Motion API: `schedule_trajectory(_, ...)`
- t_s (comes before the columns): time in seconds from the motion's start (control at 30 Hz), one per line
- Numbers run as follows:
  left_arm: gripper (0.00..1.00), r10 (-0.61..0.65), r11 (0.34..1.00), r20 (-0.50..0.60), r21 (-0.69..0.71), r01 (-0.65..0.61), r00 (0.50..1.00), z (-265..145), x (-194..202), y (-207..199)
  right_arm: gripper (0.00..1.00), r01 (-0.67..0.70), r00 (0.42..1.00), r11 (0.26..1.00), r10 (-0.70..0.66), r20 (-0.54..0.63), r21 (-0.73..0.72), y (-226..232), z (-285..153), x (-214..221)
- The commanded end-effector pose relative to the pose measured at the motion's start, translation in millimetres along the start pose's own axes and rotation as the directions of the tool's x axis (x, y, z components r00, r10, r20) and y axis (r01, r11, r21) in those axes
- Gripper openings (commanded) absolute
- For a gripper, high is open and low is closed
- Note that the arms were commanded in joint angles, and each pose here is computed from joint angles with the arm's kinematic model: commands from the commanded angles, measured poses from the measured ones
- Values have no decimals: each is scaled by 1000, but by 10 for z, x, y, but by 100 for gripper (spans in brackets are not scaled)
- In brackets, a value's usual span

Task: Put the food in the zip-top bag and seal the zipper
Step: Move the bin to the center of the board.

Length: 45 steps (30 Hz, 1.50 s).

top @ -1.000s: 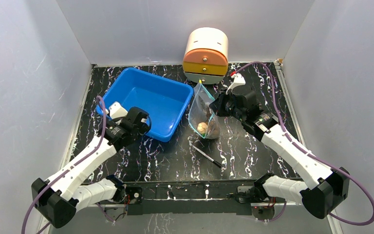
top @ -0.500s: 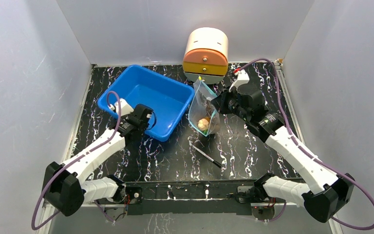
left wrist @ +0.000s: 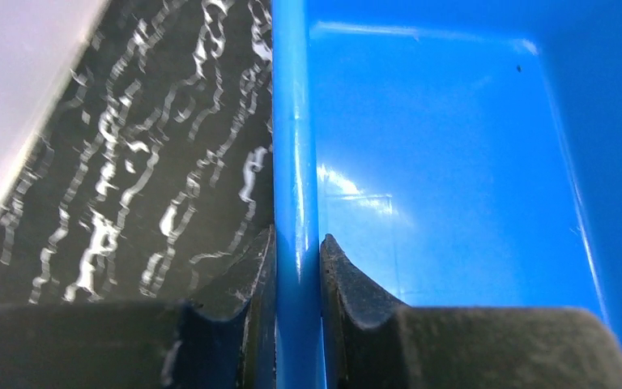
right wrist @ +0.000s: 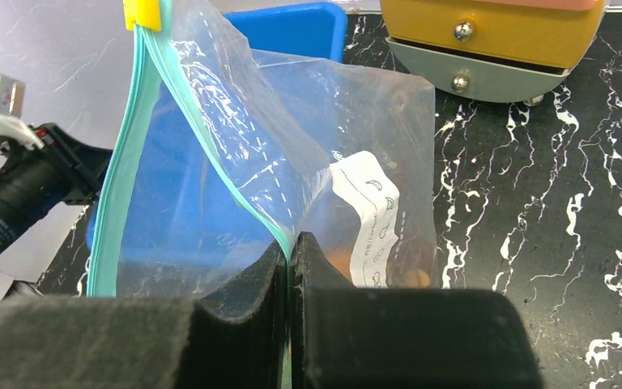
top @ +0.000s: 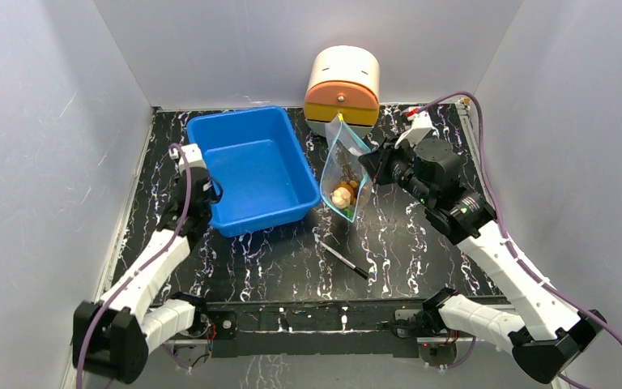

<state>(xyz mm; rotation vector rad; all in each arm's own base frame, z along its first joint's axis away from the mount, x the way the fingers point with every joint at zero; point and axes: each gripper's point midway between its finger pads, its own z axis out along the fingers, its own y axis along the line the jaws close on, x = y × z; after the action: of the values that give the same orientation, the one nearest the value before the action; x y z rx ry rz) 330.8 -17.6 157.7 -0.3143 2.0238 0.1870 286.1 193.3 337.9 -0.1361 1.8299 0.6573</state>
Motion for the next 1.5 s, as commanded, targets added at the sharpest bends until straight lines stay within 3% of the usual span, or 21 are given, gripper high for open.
schedule_trajectory(0.0,0,265,942,337,108,-317,903,-193,-518,-2,0,26,997,1000,-26,80,2,12,-110,-230)
schedule_trajectory(0.07,0,298,934,376,74,-349,877,-218,-544,71,0,27,997,1000,-27,76,2,7,-112,-214)
schedule_trajectory(0.17,0,332,928,348,47,-371,876,-164,-503,152,0,30,996,1000,-30,78,-1,10,-121,-217)
schedule_trajectory(0.3,0,331,940,308,-23,-341,892,-88,-500,312,0,31,996,1000,-31,78,-1,9,-133,-214)
schedule_trajectory(0.5,0,278,952,123,-171,-256,953,234,-374,777,0,22,997,1000,-20,69,-16,31,-144,-185)
schedule_trajectory(0.8,0,233,903,49,-381,-197,971,558,-448,1406,0,22,998,1000,-21,64,-18,47,-157,-206)
schedule_trajectory(1.03,0,182,876,20,-458,-153,983,556,-329,1625,0,33,999,999,-33,42,-2,9,-124,-153)
schedule_trajectory(1.27,41,61,911,0,-408,-56,998,439,-279,1518,0,-20,1000,1000,20,-1,-21,46,-62,-33)
schedule_trajectory(1.33,47,26,926,22,-378,-15,999,364,-376,1459,0,-23,1000,998,23,-6,-52,105,-86,-36)
schedule_trajectory(1.47,49,-52,962,62,-264,66,997,204,-583,1258,0,-20,1000,996,18,-16,-88,161,-116,-8)
